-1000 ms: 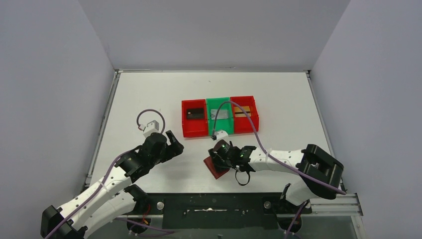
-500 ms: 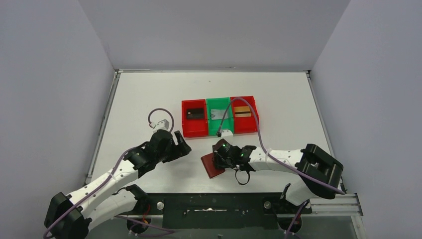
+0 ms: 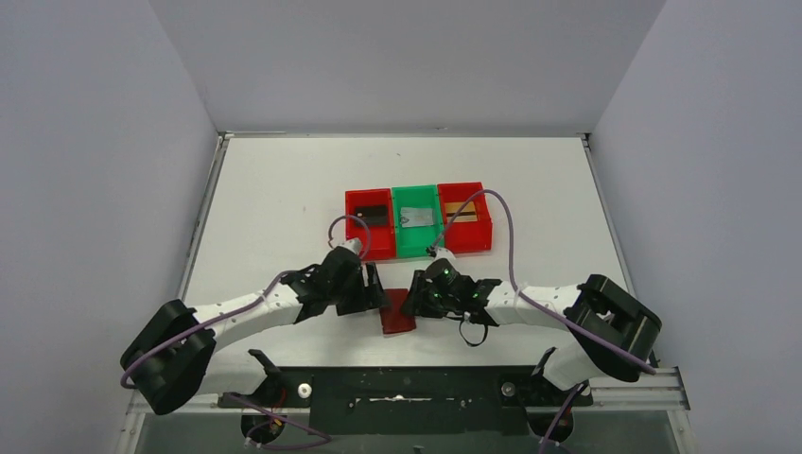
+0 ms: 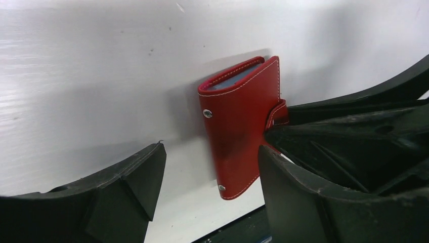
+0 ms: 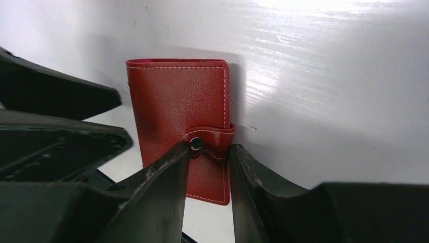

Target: Take the credit cards out of the card holder

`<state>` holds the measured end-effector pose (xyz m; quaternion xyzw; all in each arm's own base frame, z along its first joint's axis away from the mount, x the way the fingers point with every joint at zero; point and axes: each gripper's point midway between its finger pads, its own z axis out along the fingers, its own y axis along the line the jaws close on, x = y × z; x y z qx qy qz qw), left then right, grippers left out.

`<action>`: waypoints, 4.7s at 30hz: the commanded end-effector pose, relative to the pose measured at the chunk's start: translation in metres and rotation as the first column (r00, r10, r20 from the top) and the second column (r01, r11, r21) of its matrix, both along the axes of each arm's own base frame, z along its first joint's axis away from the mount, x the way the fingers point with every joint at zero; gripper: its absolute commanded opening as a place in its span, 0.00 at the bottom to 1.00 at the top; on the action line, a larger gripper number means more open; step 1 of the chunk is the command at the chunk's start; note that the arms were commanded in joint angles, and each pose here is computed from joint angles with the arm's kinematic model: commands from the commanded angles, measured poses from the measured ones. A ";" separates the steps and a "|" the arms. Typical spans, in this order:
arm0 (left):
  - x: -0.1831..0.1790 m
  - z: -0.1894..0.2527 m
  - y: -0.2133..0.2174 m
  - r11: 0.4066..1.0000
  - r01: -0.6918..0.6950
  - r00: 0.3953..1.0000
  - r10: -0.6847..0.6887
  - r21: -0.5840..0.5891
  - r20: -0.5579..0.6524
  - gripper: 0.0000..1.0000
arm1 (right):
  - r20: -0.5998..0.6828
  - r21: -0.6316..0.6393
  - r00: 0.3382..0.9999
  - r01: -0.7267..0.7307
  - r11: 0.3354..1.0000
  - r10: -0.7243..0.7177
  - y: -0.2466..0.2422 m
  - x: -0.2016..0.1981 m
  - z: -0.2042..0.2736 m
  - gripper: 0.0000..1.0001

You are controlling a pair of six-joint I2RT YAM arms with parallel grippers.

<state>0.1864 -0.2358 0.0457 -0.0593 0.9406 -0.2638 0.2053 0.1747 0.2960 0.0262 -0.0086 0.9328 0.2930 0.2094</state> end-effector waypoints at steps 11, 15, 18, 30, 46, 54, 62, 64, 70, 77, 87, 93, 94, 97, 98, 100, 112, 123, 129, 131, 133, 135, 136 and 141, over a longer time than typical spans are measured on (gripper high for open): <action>0.001 -0.014 -0.032 0.998 0.061 0.998 -0.061 -0.033 0.001 0.41 | -0.022 0.178 1.000 0.007 0.984 -0.003 0.016 0.005 0.017 0.18; -0.001 -0.021 -0.021 0.999 0.045 0.999 -0.045 0.009 -0.003 0.33 | -0.040 0.230 0.999 0.029 0.973 -0.020 0.013 0.007 0.019 0.17; -0.005 -0.027 -0.014 0.999 0.042 0.999 -0.042 0.031 -0.010 0.27 | -0.053 0.250 0.998 0.051 0.967 -0.039 0.009 0.010 0.018 0.17; -0.005 -0.012 -0.021 0.998 0.056 0.998 -0.055 -0.031 0.021 0.21 | 0.117 -0.127 0.993 0.051 0.991 -0.036 -0.003 0.022 0.022 0.59; -0.004 -0.005 -0.027 0.996 0.058 0.998 -0.056 -0.072 0.032 0.17 | 0.077 -0.280 0.996 -0.014 0.960 0.037 0.008 0.016 -0.006 0.43; -0.005 -0.012 -0.019 0.998 0.051 0.999 -0.050 -0.027 0.021 0.14 | 0.039 -0.117 0.999 0.010 0.993 -0.005 0.006 0.014 0.001 0.20; -0.007 -0.015 -0.014 0.999 0.053 0.999 -0.052 -0.012 0.009 0.12 | -0.009 0.065 0.999 0.035 0.997 -0.034 0.002 0.018 0.008 0.25; -0.007 -0.015 -0.015 0.998 0.057 0.998 -0.056 -0.013 0.011 0.12 | 0.004 0.075 1.000 0.025 0.997 -0.025 0.004 0.018 0.013 0.32; -0.005 -0.011 -0.016 0.998 0.054 0.998 -0.054 -0.014 0.018 0.13 | 0.049 0.004 0.999 0.017 1.000 -0.017 -0.003 0.022 0.022 0.49; -0.003 -0.008 -0.016 0.999 0.050 0.999 -0.049 -0.007 0.019 0.15 | 0.118 -0.141 0.993 0.026 0.990 -0.010 -0.004 0.022 0.027 0.53; -0.001 -0.005 -0.019 0.998 0.054 0.998 -0.054 -0.015 0.027 0.15 | 0.119 -0.177 0.993 0.002 0.984 0.020 0.011 0.015 0.022 0.52; -0.003 -0.006 -0.017 0.998 0.053 0.998 -0.053 -0.015 0.026 0.15 | 0.092 -0.213 0.995 -0.007 0.977 0.028 0.009 0.011 0.007 0.41; -0.003 -0.006 -0.017 0.998 0.055 0.998 -0.054 -0.015 0.024 0.15 | 0.101 -0.232 0.995 0.009 0.973 0.015 0.006 0.014 0.007 0.38; -0.003 -0.006 -0.018 0.998 0.060 0.998 -0.059 -0.019 0.026 0.15 | 0.114 -0.272 0.993 0.068 0.960 -0.038 -0.010 0.021 0.010 0.36; -0.004 -0.006 -0.018 0.998 0.062 0.998 -0.062 -0.018 0.025 0.15 | 0.112 -0.265 0.992 0.084 0.961 -0.056 -0.014 0.022 0.009 0.36; -0.004 -0.006 -0.018 0.998 0.067 0.997 -0.066 -0.014 0.025 0.15 | 0.104 -0.229 0.991 0.111 0.967 -0.089 -0.021 0.024 0.011 0.36; -0.005 -0.009 -0.020 0.996 0.093 0.996 -0.093 -0.005 0.015 0.15 | 0.050 -0.131 0.996 0.080 0.988 -0.074 -0.010 0.020 0.001 0.27; -0.004 -0.009 -0.017 0.997 0.082 0.996 -0.082 0.009 0.018 0.18 | -0.003 -0.043 0.994 0.113 0.993 -0.114 -0.009 0.011 0.001 0.20; -0.002 -0.006 -0.017 0.998 0.061 0.998 -0.061 -0.003 0.028 0.23 | -0.008 -0.021 0.994 0.110 0.994 -0.110 -0.008 0.009 0.002 0.13; -0.001 -0.007 -0.013 0.999 0.046 0.999 -0.046 0.016 0.029 0.26 | 0.004 -0.009 0.993 0.116 0.993 -0.116 -0.008 0.011 0.007 0.05; 0.001 -0.003 -0.009 0.999 0.027 0.999 -0.027 0.022 0.046 0.29 | 0.023 0.006 0.991 0.128 0.992 -0.128 -0.008 0.015 0.015 0.00; 0.005 0.004 -0.005 1.000 -0.002 0.997 0.000 0.022 0.071 0.40 | 0.046 0.017 0.990 0.135 0.991 -0.136 -0.008 0.017 0.025 0.00; 0.007 0.007 -0.003 1.000 -0.017 0.996 0.016 0.017 0.083 0.45 | 0.061 0.018 0.988 0.143 0.990 -0.144 -0.010 0.020 0.030 0.00; 0.016 0.029 0.003 0.997 -0.076 0.986 0.079 -0.025 0.146 0.55 | 0.125 0.066 0.980 0.144 0.987 -0.152 -0.008 0.025 0.061 0.00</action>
